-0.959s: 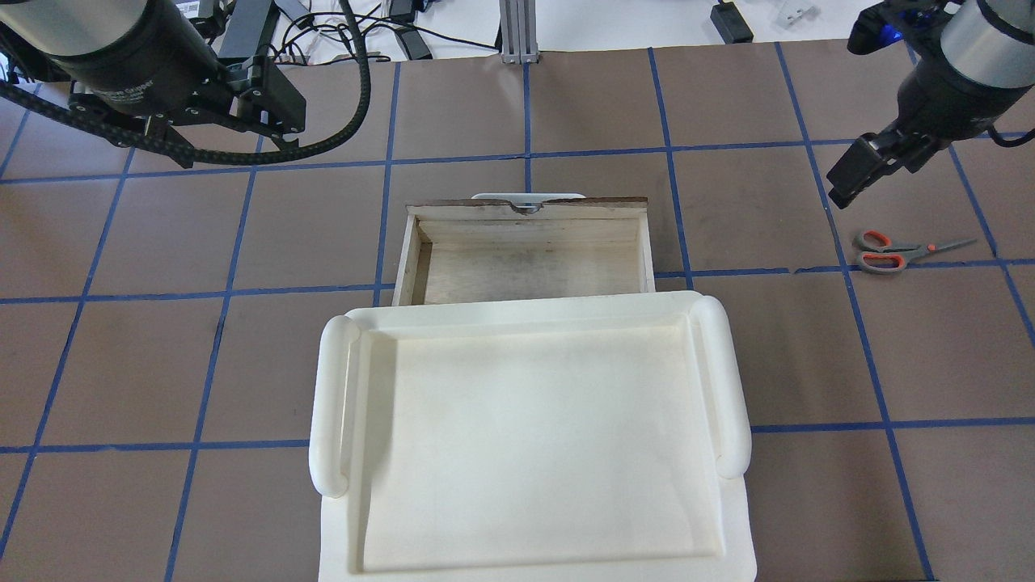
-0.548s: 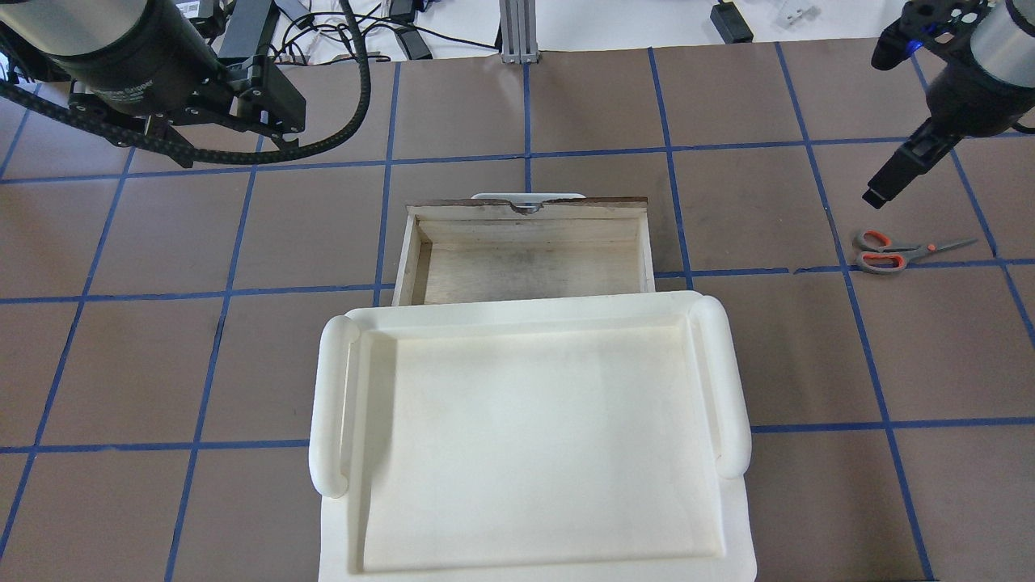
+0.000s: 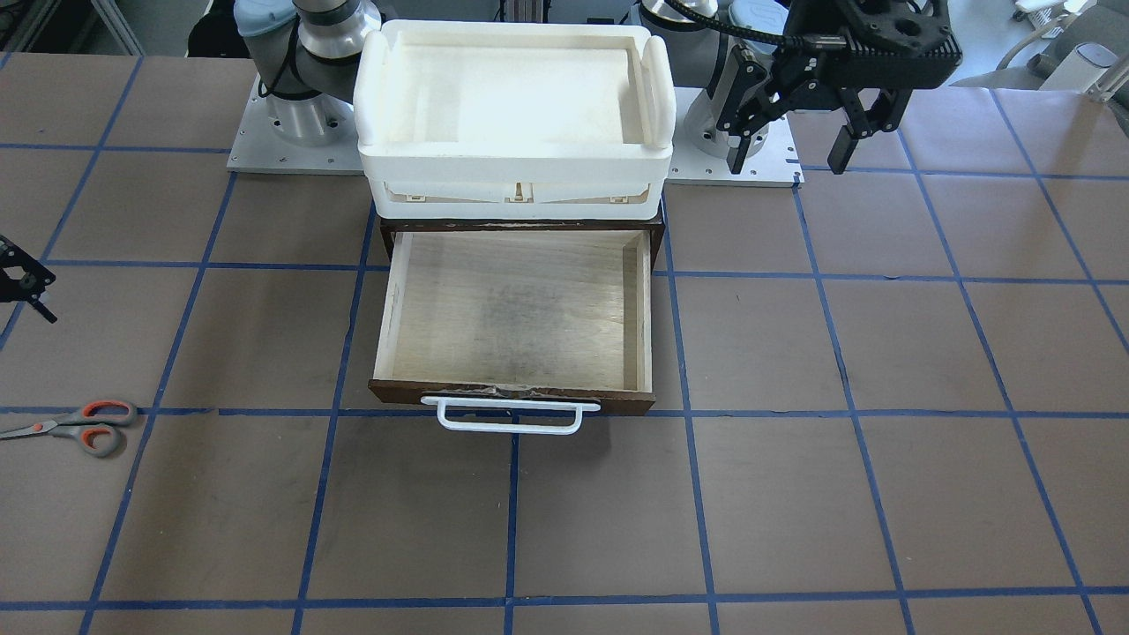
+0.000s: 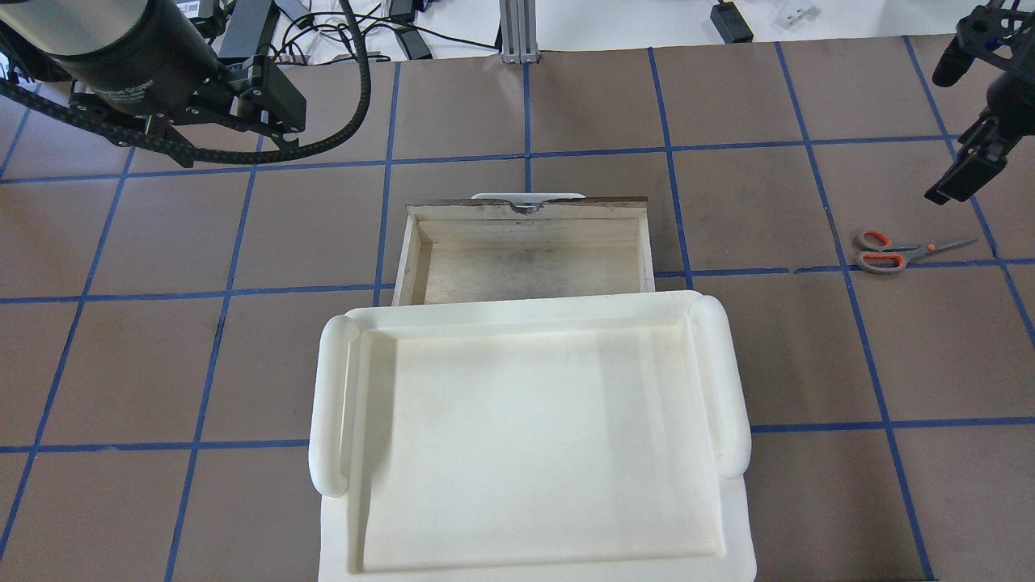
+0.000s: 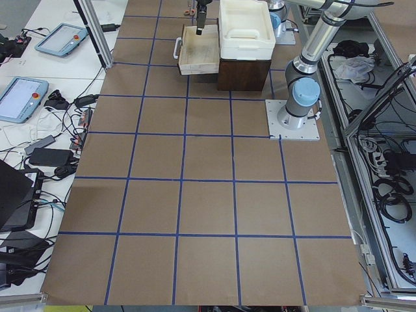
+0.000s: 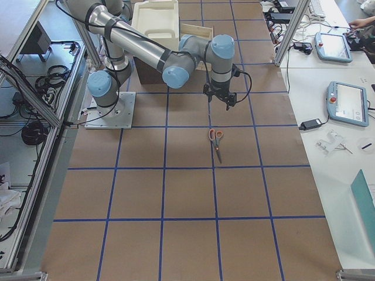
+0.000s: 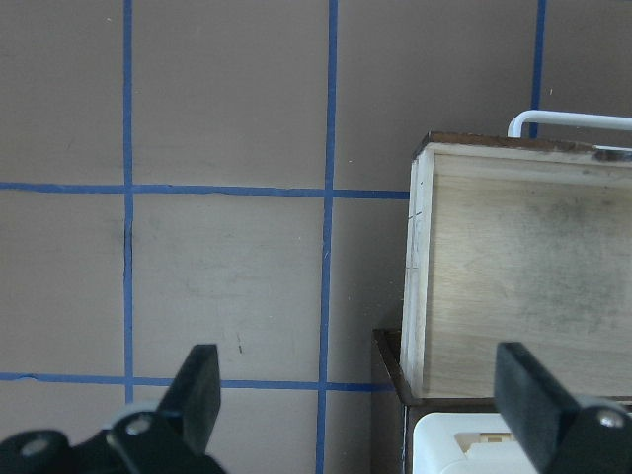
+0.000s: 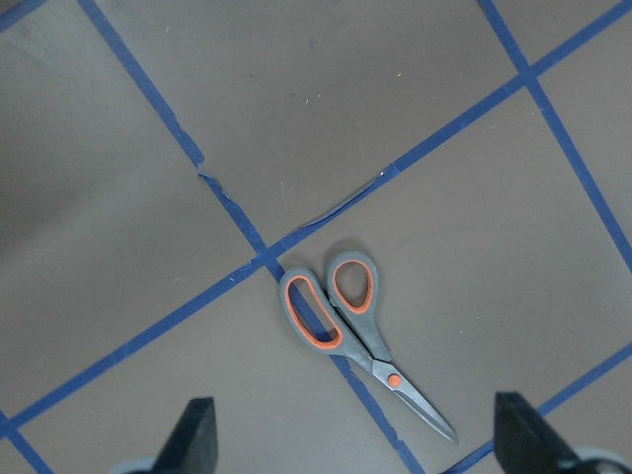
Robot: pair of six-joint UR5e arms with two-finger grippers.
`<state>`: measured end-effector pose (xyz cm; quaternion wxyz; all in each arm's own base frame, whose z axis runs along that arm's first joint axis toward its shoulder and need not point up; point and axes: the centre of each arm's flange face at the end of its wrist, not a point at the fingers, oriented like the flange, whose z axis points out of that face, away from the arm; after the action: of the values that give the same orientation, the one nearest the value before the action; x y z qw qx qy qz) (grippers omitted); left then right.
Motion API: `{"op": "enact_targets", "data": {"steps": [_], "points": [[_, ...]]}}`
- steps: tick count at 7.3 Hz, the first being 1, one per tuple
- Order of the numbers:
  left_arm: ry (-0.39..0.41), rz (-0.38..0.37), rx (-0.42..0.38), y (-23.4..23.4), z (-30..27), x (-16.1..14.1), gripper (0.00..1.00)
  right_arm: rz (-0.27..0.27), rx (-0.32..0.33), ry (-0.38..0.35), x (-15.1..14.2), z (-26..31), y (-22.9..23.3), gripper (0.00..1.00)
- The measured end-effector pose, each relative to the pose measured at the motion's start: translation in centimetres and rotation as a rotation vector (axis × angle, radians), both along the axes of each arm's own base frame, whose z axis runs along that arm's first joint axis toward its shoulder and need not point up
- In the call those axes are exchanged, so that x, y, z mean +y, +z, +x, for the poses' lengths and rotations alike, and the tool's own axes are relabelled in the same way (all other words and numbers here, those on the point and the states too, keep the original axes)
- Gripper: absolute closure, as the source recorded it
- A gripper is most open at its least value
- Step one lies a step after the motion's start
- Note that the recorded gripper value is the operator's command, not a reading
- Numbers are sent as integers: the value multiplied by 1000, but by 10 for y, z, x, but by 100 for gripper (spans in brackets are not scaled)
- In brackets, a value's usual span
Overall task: Put scissors in drawer and close it
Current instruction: 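Move the right gripper outward and down over the orange-grey scissors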
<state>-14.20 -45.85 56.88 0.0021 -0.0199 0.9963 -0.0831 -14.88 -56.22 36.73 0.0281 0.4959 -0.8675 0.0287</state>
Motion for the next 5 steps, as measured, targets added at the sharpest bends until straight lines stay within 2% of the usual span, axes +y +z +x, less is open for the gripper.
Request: {"op": "enact_targets", "data": {"steps": [5], "points": [[0, 0, 0, 0, 0, 0, 0, 28, -57, 455, -16, -48, -66, 0]]}}
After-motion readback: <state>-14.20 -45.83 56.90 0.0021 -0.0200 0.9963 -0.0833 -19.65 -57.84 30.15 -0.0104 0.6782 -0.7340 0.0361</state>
